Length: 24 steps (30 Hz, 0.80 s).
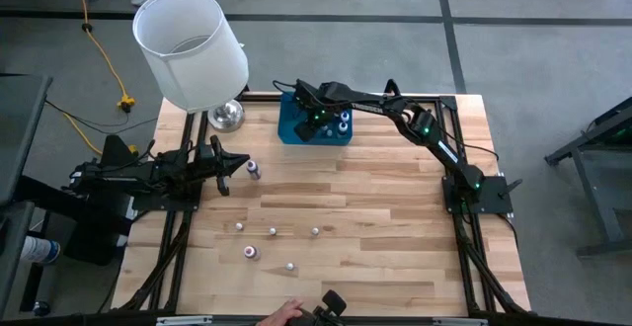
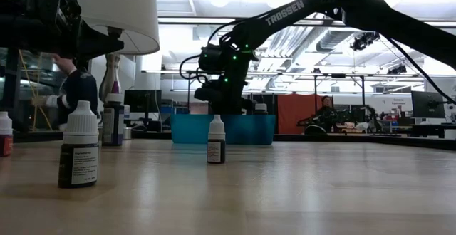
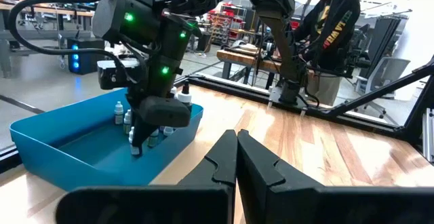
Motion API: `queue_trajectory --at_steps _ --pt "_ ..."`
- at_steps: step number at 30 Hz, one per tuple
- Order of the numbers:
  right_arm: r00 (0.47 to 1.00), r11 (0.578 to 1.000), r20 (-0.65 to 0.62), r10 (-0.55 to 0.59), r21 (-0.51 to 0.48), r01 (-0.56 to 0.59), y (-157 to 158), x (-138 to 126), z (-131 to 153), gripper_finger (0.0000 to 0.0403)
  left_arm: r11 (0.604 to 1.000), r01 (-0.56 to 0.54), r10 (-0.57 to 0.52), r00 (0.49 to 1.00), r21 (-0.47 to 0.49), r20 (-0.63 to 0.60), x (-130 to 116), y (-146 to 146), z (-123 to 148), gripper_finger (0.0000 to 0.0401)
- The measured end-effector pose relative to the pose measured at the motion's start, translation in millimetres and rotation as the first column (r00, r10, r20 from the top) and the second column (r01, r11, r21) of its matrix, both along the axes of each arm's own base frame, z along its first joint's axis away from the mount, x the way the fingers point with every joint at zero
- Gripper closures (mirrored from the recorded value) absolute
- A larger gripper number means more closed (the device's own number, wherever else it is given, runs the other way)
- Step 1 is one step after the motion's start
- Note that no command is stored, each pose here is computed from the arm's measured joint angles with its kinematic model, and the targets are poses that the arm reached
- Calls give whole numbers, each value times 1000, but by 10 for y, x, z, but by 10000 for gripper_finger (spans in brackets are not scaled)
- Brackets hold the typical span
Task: Pick & Place food coloring
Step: Put the small light blue food coloring bottle into the blue bin, then put the small green food coloring bottle into the blue bin
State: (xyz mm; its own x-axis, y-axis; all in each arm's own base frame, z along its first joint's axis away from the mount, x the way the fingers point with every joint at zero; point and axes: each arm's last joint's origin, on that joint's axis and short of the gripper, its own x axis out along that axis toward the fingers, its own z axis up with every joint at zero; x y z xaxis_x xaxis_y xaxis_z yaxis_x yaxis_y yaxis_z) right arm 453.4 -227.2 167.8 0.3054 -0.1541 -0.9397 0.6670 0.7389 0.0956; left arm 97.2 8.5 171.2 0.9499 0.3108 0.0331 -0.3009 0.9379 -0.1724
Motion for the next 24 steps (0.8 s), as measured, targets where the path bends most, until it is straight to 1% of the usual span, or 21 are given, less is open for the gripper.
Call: queue_trajectory --at_steps 8,12,14,19,24 --pt "1000 1000 1 28 2 -28 3 2 -3 254 1000 0 0 1000 0 0 0 0 0 401" --pt "999 999 0 35 0 -35 2 0 1 233 1000 0 0 1000 0 0 0 0 0 401" --pt "999 999 2 46 2 -46 -1 -9 20 228 1000 0 0 1000 0 0 0 0 0 401" --pt "998 998 16 67 -15 -67 -17 -55 172 226 1000 0 0 1000 0 0 0 0 -1 401" --pt "995 995 13 103 -3 -103 -7 -115 290 225 1000 0 0 1000 0 0 0 0 0 401"
